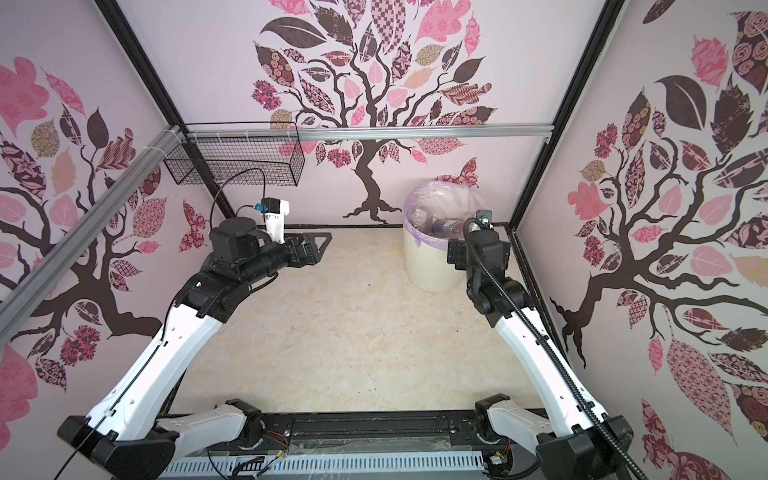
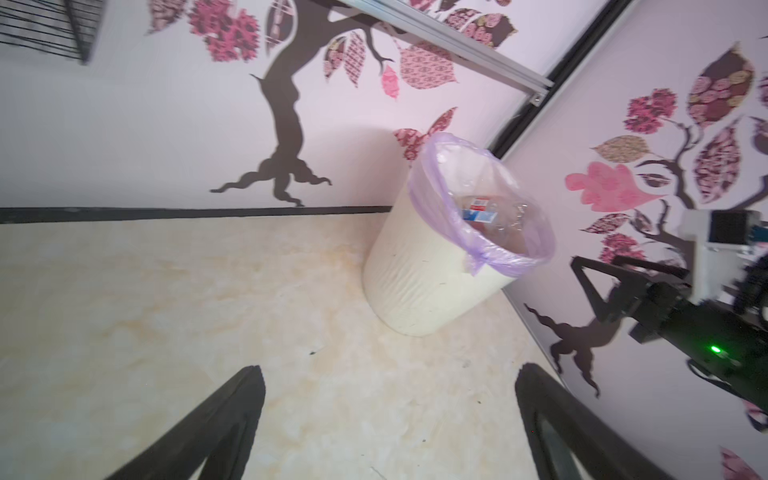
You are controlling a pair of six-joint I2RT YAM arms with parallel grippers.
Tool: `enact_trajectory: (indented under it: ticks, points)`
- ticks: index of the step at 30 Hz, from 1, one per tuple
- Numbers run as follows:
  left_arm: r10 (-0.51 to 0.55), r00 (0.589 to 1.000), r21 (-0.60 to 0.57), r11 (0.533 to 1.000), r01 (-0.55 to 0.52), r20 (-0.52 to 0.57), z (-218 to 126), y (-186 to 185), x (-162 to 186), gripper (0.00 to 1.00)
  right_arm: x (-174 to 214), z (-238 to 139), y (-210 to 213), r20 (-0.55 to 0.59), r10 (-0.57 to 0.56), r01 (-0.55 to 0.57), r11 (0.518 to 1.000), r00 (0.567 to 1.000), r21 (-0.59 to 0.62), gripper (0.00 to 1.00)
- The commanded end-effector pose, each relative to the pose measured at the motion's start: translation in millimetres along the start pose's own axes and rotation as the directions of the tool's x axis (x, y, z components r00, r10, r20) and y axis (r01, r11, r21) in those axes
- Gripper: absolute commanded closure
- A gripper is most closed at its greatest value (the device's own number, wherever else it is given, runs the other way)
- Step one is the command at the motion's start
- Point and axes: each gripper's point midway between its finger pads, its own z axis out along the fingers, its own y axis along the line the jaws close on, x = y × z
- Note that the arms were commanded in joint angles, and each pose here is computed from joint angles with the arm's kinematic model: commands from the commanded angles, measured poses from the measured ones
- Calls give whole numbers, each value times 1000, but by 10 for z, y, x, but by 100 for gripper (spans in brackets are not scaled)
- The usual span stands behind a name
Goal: Throw the plastic bottles in the bin
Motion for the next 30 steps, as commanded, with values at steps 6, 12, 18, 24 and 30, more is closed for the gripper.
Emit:
enact_trajectory:
  ticks: [6,12,18,24,30]
  points:
    - [-1,1000,-551,834,-7,-13,-133,1578,486,2,835,135,104,-65,170,-174,983,983,-53,0]
    - [48,996,-745,661,-89,-76,-182,2414,867,2,1463,246,-42,-26,174,-174,985,984,17,0]
    - [34,991,-744,658,-117,-126,112,2837,1397,2,1719,287,-203,57,148,-153,984,987,88,0]
    - [-55,998,-755,653,58,30,53,3284,1720,2,1764,359,-344,103,134,-152,969,986,193,1]
    - [38,991,-714,697,63,125,29,3287,1686,2,1923,471,-332,95,83,-102,971,992,215,0]
